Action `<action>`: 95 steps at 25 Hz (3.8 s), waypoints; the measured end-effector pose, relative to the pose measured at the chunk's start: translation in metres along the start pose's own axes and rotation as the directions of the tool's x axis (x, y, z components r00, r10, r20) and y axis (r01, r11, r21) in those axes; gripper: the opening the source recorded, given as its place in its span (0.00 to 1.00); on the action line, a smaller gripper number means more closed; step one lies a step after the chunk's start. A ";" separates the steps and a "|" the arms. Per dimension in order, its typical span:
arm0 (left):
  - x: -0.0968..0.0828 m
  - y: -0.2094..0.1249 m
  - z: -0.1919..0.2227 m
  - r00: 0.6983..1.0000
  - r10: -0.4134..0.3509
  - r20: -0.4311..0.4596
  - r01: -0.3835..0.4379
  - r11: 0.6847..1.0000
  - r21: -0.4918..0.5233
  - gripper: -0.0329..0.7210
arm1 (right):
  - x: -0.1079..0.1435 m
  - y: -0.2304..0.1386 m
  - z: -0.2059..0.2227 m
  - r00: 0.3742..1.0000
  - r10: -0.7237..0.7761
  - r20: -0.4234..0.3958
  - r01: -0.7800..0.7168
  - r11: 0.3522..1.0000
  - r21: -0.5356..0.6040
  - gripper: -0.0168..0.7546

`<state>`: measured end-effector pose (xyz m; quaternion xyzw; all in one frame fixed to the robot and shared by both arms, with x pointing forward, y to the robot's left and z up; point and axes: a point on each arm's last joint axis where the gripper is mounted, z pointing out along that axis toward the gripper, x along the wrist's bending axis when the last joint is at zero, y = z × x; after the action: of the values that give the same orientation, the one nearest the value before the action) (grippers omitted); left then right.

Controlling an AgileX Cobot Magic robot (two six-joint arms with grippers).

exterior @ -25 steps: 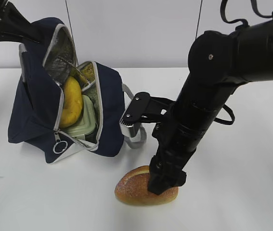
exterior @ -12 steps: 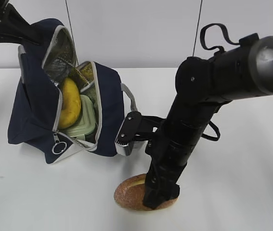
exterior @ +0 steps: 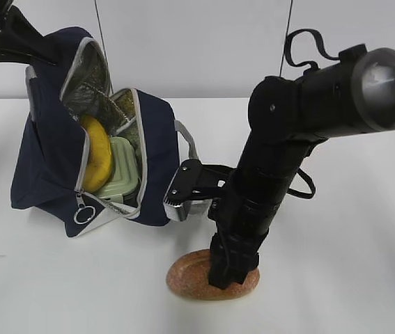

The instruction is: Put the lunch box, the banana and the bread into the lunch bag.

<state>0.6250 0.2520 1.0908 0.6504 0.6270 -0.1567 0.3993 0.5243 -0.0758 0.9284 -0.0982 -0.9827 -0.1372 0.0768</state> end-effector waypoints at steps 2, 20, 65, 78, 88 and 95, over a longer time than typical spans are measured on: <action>0.000 0.000 0.000 1.000 0.000 0.000 0.000 1.000 0.000 0.02 | -0.002 0.003 -0.005 1.000 0.004 0.001 -0.004 1.000 0.022 0.45; 0.001 0.000 0.000 1.000 0.002 -0.006 -0.002 1.000 0.002 0.02 | -0.014 0.050 -0.134 0.951 0.154 0.267 -0.146 0.988 -0.051 0.45; 0.001 0.000 0.000 1.000 0.002 -0.006 -0.002 1.000 0.002 0.02 | -0.065 0.131 -0.098 0.833 0.545 -0.100 -0.465 0.590 -0.660 0.84; 0.001 0.000 0.000 1.000 0.002 -0.006 -0.002 1.000 0.002 0.02 | -0.085 0.086 -0.138 0.806 0.588 -0.075 -0.551 0.698 -0.457 0.72; 0.000 0.000 0.000 1.000 0.002 -0.004 -0.002 1.000 0.002 0.02 | -0.114 0.038 -0.158 0.756 0.636 -0.158 -0.633 0.647 -0.426 0.56; 0.000 0.000 0.000 1.000 0.002 -0.004 -0.002 1.000 0.002 0.02 | -0.130 0.039 -0.128 0.747 0.615 -0.254 -0.660 0.636 -0.399 0.55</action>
<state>0.6249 0.2522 1.0905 0.6515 0.6271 -0.1556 0.3976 0.6742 -0.0973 1.0367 -0.4473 -0.8165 -0.3367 0.1407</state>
